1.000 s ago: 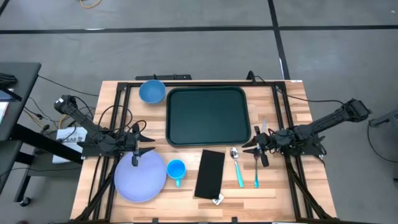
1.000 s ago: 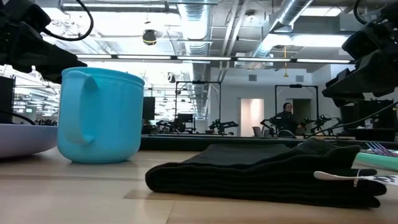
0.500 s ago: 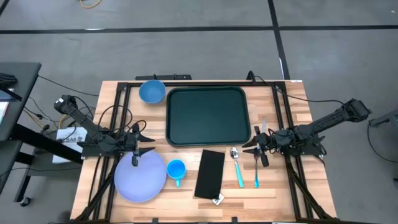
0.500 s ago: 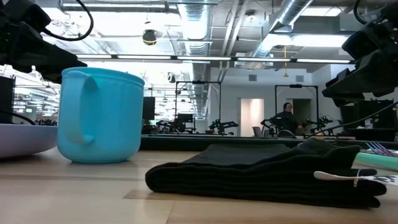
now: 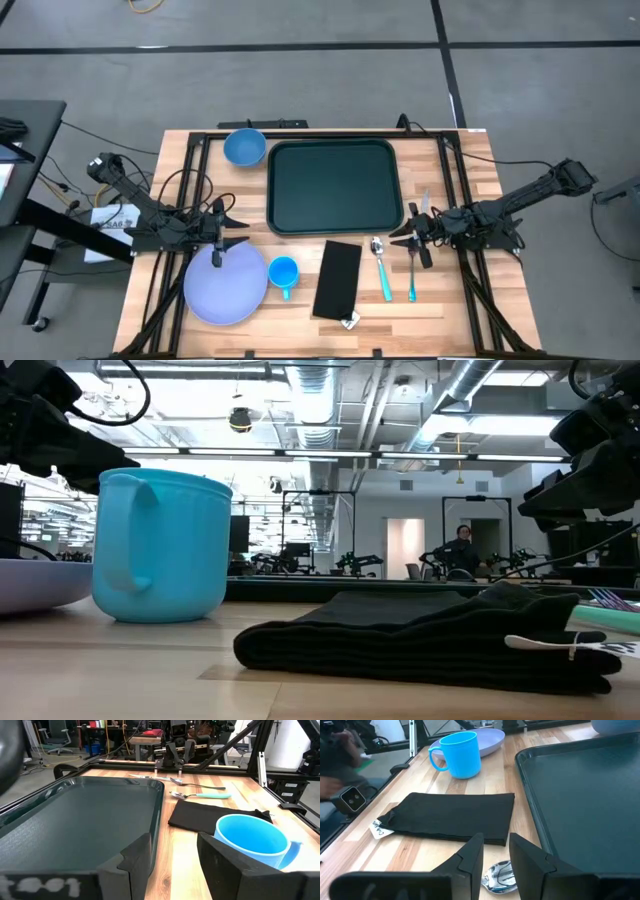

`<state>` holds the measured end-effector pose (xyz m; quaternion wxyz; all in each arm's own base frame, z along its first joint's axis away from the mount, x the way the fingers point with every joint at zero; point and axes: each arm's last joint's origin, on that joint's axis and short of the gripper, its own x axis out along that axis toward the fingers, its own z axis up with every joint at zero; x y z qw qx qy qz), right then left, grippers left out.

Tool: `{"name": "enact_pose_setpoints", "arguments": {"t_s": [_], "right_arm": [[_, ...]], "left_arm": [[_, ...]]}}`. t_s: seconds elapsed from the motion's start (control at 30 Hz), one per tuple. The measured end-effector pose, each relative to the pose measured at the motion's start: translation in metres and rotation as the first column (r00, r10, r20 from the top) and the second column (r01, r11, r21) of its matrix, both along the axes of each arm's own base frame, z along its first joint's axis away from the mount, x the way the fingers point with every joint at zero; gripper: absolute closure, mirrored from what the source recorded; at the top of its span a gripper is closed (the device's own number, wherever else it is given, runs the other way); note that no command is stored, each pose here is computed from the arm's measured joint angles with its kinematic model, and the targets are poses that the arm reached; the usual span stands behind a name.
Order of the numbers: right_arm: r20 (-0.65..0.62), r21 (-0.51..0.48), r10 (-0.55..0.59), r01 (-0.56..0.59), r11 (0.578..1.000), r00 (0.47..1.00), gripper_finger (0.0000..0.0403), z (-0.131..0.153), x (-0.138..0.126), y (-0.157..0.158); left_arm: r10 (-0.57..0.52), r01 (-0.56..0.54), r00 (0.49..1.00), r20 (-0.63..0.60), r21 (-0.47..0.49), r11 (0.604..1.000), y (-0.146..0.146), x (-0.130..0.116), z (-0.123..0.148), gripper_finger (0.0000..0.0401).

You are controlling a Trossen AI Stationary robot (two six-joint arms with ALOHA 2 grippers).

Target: Set up tray

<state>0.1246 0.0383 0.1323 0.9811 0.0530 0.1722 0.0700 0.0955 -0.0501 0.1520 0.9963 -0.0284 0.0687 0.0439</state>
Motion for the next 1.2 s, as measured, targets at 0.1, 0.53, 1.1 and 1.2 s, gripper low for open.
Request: {"name": "enact_pose_setpoints", "arguments": {"t_s": [0.1,0.53,1.1,1.2], "right_arm": [[0.000,0.000,0.000,0.000,1.000,1.000,0.0316,0.0000,0.0000,0.0000],[0.000,0.000,0.000,0.000,1.000,1.000,0.0316,0.0000,0.0000,0.0000],[0.000,0.000,0.000,0.000,1.000,1.000,0.0316,0.0000,0.0000,0.0000],[0.000,0.000,0.000,0.000,1.000,1.000,0.0316,0.0000,0.0000,0.0000]], "left_arm": [[0.000,0.000,1.000,0.000,-0.001,1.000,0.0000,0.0000,0.0000,0.0253],[0.000,0.000,1.000,0.001,-0.001,1.000,0.0000,0.0000,0.0002,0.0253],[-0.010,0.010,1.000,0.001,-0.004,1.000,-0.0003,0.0001,0.0002,0.0253],[-0.010,0.010,1.000,0.001,-0.004,1.000,-0.0003,0.0001,0.0003,0.0253]]}}
